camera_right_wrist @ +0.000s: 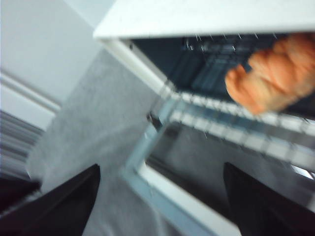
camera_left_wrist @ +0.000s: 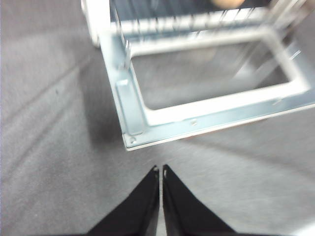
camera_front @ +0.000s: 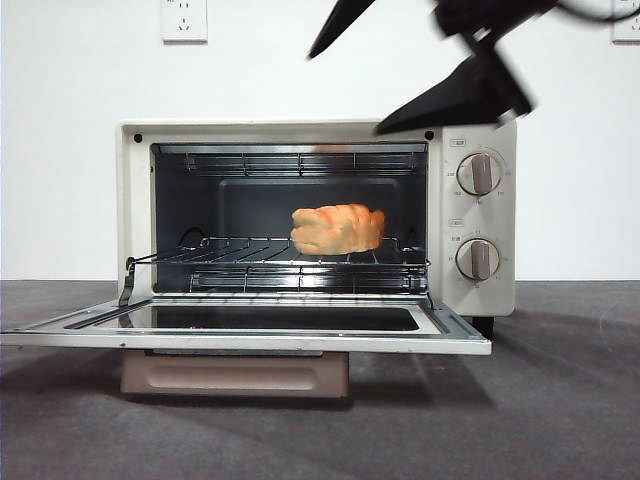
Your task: The left arm flap open the oven, the right arm pick bread and place it into oven, the left arm flap close the oven
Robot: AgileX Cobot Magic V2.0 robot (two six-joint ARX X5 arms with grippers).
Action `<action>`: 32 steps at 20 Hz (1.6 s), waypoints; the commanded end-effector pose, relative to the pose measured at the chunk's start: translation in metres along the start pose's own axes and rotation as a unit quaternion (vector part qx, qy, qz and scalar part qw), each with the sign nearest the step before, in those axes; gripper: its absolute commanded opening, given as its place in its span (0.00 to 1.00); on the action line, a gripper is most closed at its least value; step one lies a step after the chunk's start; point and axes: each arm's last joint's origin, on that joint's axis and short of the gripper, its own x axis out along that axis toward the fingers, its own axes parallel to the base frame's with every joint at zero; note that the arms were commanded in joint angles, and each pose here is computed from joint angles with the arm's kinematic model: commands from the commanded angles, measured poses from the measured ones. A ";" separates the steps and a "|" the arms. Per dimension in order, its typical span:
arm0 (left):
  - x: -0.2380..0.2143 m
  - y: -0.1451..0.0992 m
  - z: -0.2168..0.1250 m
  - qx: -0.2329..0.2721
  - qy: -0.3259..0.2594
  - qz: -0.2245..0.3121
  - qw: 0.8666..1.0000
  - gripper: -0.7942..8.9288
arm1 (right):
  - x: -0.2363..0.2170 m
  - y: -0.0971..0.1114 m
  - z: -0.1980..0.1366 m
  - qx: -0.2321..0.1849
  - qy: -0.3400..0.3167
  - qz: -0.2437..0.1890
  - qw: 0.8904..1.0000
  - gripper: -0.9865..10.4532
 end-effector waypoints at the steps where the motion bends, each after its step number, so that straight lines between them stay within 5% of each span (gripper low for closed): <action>1: 0.015 -0.006 0.013 0.026 0.009 -0.016 0.999 0.10 | -0.024 0.009 -0.003 -0.051 0.016 -0.006 0.999 0.44; 10: 0.070 0.017 0.041 -0.047 0.043 -0.093 0.994 0.10 | -0.094 0.015 -0.029 -0.074 0.057 -0.038 0.995 0.44; 14: 0.092 0.058 0.048 -0.141 0.052 -0.130 0.980 0.10 | -0.121 0.016 -0.039 -0.077 0.051 -0.045 0.995 0.44; 20: 0.123 0.115 0.033 -0.259 0.101 -0.085 0.957 0.10 | -0.149 0.022 -0.047 -0.081 0.039 -0.055 0.994 0.44; 28: 0.162 0.123 0.005 -0.297 0.222 -0.089 0.924 0.10 | -0.159 0.029 -0.043 -0.090 0.015 -0.044 0.995 0.44; 32: 0.162 0.118 0.003 -0.296 0.235 -0.120 0.918 0.10 | -0.159 0.029 -0.042 -0.091 0.010 -0.045 0.995 0.44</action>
